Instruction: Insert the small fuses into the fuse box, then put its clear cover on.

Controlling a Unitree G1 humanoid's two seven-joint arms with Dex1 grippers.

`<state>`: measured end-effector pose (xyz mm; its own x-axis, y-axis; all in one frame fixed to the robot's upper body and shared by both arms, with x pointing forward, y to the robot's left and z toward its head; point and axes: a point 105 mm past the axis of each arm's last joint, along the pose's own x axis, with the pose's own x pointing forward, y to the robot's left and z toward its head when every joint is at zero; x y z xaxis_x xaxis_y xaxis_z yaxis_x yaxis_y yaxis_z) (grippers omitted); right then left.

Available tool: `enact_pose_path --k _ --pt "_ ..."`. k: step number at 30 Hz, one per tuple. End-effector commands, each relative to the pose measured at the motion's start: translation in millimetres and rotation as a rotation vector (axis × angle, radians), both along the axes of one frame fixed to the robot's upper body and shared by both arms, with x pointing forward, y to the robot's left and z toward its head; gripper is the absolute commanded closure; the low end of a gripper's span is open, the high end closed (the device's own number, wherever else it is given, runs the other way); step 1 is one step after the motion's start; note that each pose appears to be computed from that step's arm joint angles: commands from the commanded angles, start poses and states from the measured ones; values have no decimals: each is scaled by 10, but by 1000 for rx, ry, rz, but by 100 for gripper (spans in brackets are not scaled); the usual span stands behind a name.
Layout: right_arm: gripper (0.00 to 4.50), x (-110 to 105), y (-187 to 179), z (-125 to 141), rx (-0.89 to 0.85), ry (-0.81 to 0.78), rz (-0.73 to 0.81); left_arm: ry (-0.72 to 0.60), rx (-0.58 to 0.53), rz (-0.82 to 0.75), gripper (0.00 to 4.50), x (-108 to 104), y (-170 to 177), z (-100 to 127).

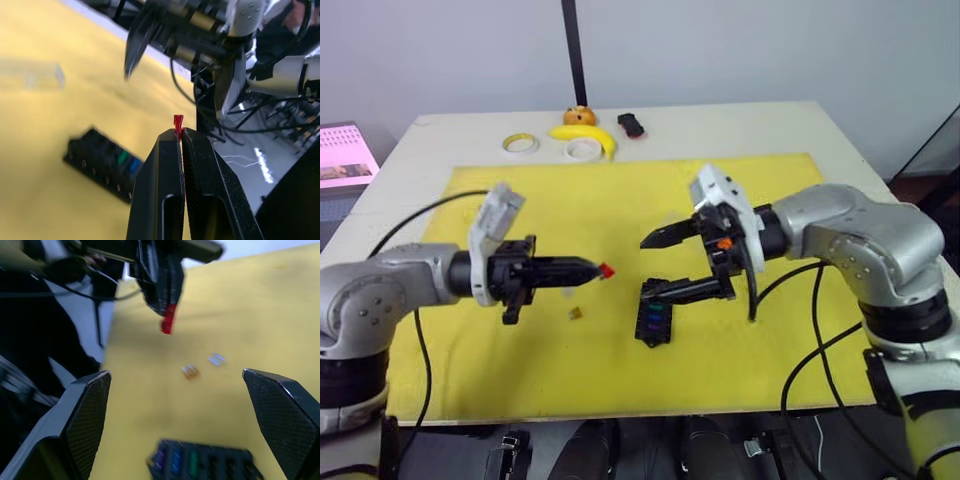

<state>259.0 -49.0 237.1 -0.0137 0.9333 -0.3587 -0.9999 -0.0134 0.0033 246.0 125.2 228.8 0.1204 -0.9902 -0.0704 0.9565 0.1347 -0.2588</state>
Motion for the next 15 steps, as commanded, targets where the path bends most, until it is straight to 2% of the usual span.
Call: enact_pose_path --k 1,3,15 --pt "91 -15 29 151 41 -15 0 -48 -20 -20 450 -18 -66 61" --pt "187 -14 58 161 49 -12 -2 -55 -24 -21 450 -2 -89 64" --pt "187 -29 128 169 61 30 -14 -73 -30 -32 450 38 -149 59"
